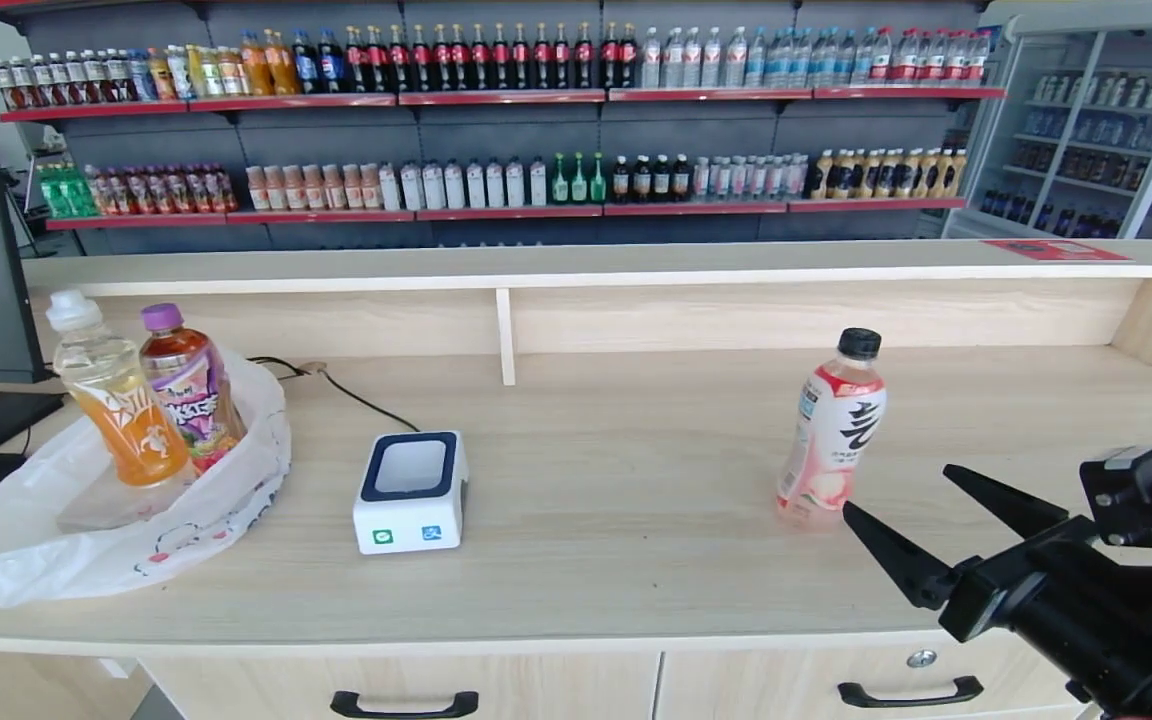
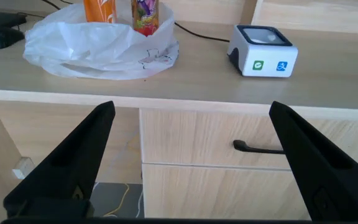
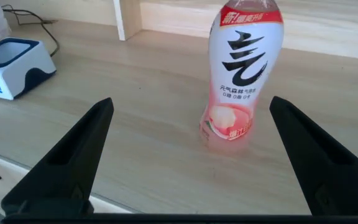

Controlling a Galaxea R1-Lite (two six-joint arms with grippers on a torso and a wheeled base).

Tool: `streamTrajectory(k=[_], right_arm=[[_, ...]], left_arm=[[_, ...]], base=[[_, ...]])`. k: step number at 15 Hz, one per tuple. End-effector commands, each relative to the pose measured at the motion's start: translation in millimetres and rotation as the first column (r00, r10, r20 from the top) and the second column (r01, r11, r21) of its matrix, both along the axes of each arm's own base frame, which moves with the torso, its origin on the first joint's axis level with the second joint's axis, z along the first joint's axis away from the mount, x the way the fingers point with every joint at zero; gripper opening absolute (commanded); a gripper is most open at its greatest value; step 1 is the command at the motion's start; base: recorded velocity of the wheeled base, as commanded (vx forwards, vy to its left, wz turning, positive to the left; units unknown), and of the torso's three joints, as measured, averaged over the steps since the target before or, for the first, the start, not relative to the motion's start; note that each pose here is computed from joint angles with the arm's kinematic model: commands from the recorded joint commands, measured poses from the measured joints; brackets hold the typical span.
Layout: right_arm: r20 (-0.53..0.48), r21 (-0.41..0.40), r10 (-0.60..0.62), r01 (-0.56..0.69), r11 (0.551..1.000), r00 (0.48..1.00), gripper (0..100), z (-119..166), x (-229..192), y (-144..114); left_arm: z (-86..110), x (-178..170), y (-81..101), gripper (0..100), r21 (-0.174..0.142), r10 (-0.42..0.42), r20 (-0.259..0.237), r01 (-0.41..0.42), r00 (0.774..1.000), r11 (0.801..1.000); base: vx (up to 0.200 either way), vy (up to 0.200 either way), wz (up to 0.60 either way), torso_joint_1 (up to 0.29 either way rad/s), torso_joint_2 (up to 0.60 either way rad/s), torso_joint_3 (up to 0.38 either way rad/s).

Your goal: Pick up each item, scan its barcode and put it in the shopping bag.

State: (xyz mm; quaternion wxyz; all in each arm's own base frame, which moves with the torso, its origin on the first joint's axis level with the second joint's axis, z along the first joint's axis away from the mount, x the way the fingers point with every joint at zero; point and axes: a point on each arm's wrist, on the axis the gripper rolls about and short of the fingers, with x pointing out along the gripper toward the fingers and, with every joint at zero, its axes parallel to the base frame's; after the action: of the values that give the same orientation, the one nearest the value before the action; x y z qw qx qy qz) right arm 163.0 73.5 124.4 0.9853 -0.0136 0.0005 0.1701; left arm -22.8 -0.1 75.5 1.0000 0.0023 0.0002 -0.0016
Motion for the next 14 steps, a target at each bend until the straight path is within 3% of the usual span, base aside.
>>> streamTrajectory(k=[1, 3, 6, 10, 14], right_arm=[[-0.046, -0.021, -0.02, 0.019, 1.0, 0.999, 100, -9.4, 6.8, -0.8], [-0.071, -0.033, -0.003, 0.0, 0.999, 0.997, 100, -14.6, 8.7, 3.8], [-0.005, -0.002, 0.011, -0.011, 1.0, 1.0, 100, -1.8, 17.1, 10.1], [-0.023, -0.014, 0.028, -0.028, 1.0, 0.999, 100, -7.1, 25.1, 19.4], [-0.03, -0.011, -0.038, 0.038, 0.999, 0.999, 100, -12.2, 40.2, 39.1]], left_arm=[[0.0, 0.0, 0.0, 100, 0.0, 0.0, 0.0, 0.0, 1.0, 1.0], [0.0, 0.0, 0.0, 100, 0.0, 0.0, 0.0, 0.0, 1.0, 1.0], [0.0, 0.0, 0.0, 100, 0.001, 0.0, 0.0, 0.0, 1.0, 1.0], [0.0, 0.0, 0.0, 100, 0.003, 0.0, 0.0, 0.0, 1.0, 1.0], [0.0, 0.0, 0.0, 100, 0.001, 0.0, 0.0, 0.0, 1.0, 1.0]], base=[[0.0, -0.2, 0.0, -0.002, 0.0, -0.002], [0.0, -0.2, 0.0, 0.002, 0.0, 0.005], [0.0, 0.0, 0.0, 0.0, 0.0, 0.0], [0.0, 0.0, 0.0, 0.0, 0.0, 0.0], [0.0, 0.0, 0.0, 0.0, 0.0, 0.0]])
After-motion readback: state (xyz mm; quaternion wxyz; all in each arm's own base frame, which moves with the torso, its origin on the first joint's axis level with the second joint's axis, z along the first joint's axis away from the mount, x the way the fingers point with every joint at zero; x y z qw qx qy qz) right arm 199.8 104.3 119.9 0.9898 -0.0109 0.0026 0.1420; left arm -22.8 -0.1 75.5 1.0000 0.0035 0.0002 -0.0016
